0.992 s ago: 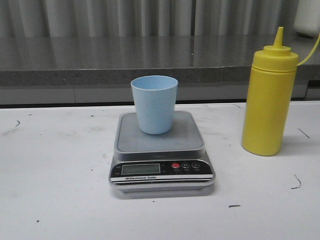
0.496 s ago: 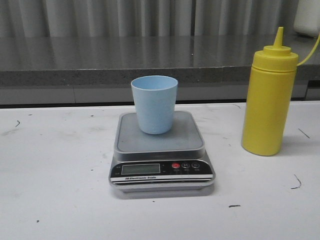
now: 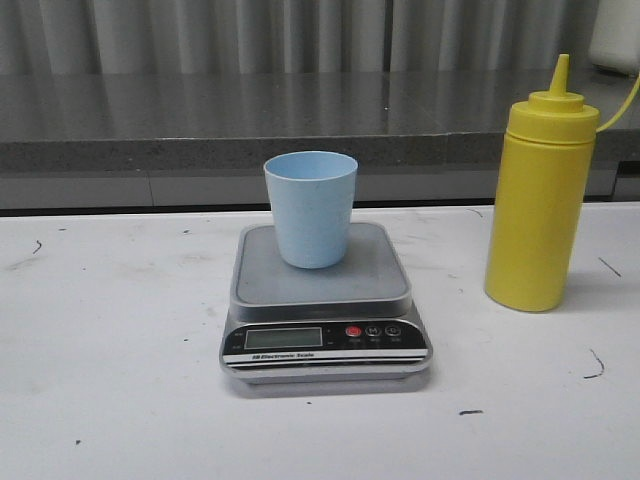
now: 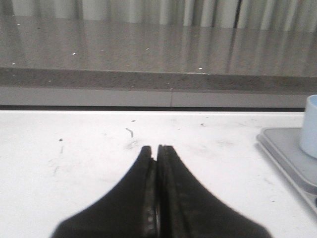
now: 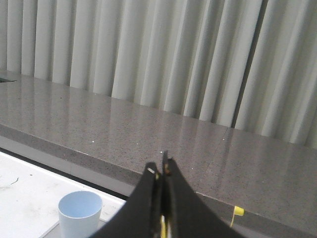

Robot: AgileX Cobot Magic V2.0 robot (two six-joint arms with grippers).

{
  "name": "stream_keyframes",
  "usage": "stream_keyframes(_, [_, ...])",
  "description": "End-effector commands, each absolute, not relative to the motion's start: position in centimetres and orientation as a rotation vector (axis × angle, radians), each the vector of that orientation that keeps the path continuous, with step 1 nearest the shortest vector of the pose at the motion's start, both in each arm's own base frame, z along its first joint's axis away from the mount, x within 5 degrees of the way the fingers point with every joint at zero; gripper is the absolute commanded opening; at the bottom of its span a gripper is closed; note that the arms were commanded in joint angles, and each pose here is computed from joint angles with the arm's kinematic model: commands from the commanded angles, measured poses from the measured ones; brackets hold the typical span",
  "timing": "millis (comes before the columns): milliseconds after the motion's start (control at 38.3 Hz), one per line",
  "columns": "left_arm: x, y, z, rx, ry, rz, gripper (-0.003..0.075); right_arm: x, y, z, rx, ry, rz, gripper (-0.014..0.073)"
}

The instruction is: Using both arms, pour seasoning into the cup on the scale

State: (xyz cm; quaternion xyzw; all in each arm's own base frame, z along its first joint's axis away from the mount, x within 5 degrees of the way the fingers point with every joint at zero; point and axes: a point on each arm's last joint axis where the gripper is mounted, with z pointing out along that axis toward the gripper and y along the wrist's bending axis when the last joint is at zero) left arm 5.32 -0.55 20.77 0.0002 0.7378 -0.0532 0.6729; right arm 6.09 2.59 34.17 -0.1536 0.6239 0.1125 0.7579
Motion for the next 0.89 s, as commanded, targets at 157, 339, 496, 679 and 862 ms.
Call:
stream_keyframes(157, [5.5, 0.2, 20.6, -0.092, 1.474, -0.034, -0.002, 5.9, 2.2, 35.8, -0.29, 1.273, 0.229, -0.0069])
stream_keyframes(339, [5.5, 0.3, 20.7, -0.094, 1.458, -0.031, -0.002, 5.9, 2.2, 35.8, -0.29, 1.273, 0.229, -0.0069])
stream_keyframes(496, [5.5, 0.3, 20.7, -0.094, 1.458, -0.031, -0.002, 5.9, 2.2, 35.8, -0.29, 1.273, 0.229, -0.0069])
stream_keyframes(679, [5.5, 0.3, 20.7, -0.094, 1.458, -0.031, -0.002, 5.9, 2.2, 35.8, -0.29, 1.273, 0.229, -0.0069])
stream_keyframes(862, [5.5, 0.3, 20.7, -0.094, 1.458, -0.031, -0.002, 5.9, 2.2, 35.8, -0.29, 1.273, 0.229, -0.0069])
